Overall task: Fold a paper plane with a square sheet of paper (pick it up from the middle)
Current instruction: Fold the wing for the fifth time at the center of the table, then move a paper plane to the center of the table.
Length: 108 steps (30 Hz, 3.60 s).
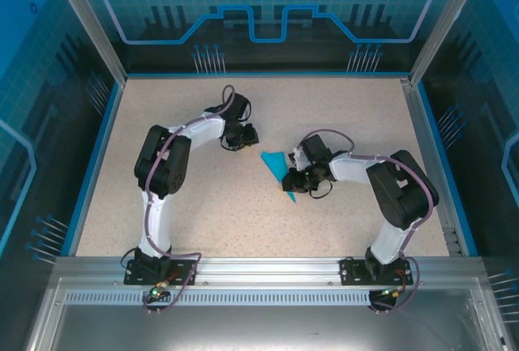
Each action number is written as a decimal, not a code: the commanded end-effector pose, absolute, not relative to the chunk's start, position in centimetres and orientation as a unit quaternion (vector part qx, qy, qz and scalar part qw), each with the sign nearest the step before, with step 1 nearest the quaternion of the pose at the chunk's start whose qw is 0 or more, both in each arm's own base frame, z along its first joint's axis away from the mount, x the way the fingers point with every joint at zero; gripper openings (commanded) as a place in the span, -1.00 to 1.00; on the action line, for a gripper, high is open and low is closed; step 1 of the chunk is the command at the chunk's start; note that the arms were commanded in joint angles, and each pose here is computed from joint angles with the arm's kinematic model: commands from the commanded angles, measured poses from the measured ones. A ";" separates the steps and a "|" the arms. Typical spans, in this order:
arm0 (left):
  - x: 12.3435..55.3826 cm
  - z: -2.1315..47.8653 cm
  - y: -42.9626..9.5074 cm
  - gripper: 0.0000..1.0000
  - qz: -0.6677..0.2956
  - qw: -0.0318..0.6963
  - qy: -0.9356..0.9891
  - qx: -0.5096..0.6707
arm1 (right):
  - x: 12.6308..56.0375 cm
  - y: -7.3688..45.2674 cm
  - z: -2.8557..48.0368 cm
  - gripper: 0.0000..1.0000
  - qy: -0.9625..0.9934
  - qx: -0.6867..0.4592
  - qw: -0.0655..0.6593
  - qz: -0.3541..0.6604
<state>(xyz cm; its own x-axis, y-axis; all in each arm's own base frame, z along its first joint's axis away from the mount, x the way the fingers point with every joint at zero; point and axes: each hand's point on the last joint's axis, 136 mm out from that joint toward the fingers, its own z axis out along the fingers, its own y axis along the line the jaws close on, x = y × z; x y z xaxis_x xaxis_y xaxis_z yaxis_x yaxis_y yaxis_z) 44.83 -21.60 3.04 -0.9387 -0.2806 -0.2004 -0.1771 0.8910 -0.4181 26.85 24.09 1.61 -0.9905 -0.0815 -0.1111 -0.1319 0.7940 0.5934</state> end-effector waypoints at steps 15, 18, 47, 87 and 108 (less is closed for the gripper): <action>40.2 10.2 -23.2 0.40 -0.155 0.156 0.971 -0.090 | 32.3 13.6 10.7 0.70 0.958 0.035 0.218 0.183; 38.8 9.6 -24.8 0.51 -0.136 0.145 0.976 -0.086 | 32.3 11.2 10.1 0.81 0.958 0.070 0.223 0.168; 32.4 5.6 -29.3 0.19 -0.013 0.066 0.994 -0.091 | 30.5 6.9 5.7 0.99 0.960 0.156 0.187 0.140; 37.5 13.0 -35.0 -0.93 -0.443 0.160 0.881 -0.038 | 30.4 12.5 12.8 0.89 0.908 0.090 0.266 0.311; 36.6 3.0 -33.4 -0.97 -0.423 0.084 0.898 -0.083 | 32.4 21.2 9.5 0.17 0.943 0.003 0.206 0.262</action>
<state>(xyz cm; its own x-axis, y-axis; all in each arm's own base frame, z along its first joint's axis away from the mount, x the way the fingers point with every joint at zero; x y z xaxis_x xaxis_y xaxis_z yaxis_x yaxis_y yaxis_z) 36.92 -33.69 4.08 -0.9693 -0.2218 -0.1058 -0.0597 0.6303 -0.7740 31.07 19.89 8.33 -0.9291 0.1365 -0.3437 -0.0601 0.8613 0.5045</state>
